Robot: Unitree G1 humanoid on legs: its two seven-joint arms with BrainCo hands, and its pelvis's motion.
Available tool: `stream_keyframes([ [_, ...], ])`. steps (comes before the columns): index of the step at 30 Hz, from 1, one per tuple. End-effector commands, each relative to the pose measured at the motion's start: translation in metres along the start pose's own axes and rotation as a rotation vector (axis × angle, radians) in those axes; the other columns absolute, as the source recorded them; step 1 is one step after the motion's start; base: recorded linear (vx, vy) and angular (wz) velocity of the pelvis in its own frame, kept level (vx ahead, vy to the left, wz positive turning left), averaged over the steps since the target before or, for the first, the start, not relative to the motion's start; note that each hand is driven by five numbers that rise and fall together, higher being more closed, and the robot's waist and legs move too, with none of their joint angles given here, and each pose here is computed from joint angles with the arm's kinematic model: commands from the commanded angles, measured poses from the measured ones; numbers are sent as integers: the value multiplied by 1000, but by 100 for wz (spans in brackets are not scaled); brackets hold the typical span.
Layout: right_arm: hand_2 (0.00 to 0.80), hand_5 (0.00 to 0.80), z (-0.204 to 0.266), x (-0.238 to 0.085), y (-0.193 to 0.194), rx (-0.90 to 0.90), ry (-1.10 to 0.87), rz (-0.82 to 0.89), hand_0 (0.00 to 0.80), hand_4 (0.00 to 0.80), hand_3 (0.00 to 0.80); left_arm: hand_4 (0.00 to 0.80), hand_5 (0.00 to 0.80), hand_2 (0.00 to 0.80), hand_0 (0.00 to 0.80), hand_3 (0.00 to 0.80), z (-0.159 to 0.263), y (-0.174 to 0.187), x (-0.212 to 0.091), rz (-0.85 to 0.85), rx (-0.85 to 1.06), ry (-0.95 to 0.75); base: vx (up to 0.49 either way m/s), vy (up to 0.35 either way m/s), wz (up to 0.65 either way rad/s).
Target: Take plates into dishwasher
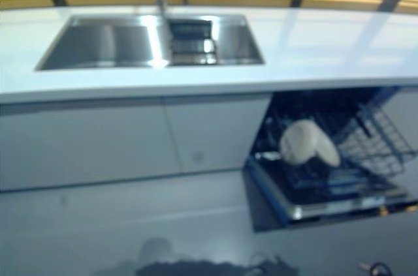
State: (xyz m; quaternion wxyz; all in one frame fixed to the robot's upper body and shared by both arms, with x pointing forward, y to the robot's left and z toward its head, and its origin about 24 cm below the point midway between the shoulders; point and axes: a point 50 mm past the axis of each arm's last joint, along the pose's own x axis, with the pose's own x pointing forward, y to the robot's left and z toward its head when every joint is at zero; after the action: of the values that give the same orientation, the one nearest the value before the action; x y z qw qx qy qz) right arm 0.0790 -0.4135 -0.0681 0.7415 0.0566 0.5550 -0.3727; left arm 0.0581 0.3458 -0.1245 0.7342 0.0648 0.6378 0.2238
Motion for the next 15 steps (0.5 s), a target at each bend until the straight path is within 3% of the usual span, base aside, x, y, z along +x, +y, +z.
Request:
stream_keyframes([
  [1,0,0,-12,3,3,53,9,-13,0,0,0,0,0,0,0,0,48,-1,-6,-2,-36,-151,-27,-113,-5],
  [8,0,0,-27,6,34,179,10,59,0,0,0,0,0,0,0,0,69,-12,-12,-57,41,-215,24,-90,4],
  [15,0,0,-28,7,52,409,-28,49,0,0,0,0,0,0,0,0,48,-20,-7,-66,75,-160,-16,3,-1],
])
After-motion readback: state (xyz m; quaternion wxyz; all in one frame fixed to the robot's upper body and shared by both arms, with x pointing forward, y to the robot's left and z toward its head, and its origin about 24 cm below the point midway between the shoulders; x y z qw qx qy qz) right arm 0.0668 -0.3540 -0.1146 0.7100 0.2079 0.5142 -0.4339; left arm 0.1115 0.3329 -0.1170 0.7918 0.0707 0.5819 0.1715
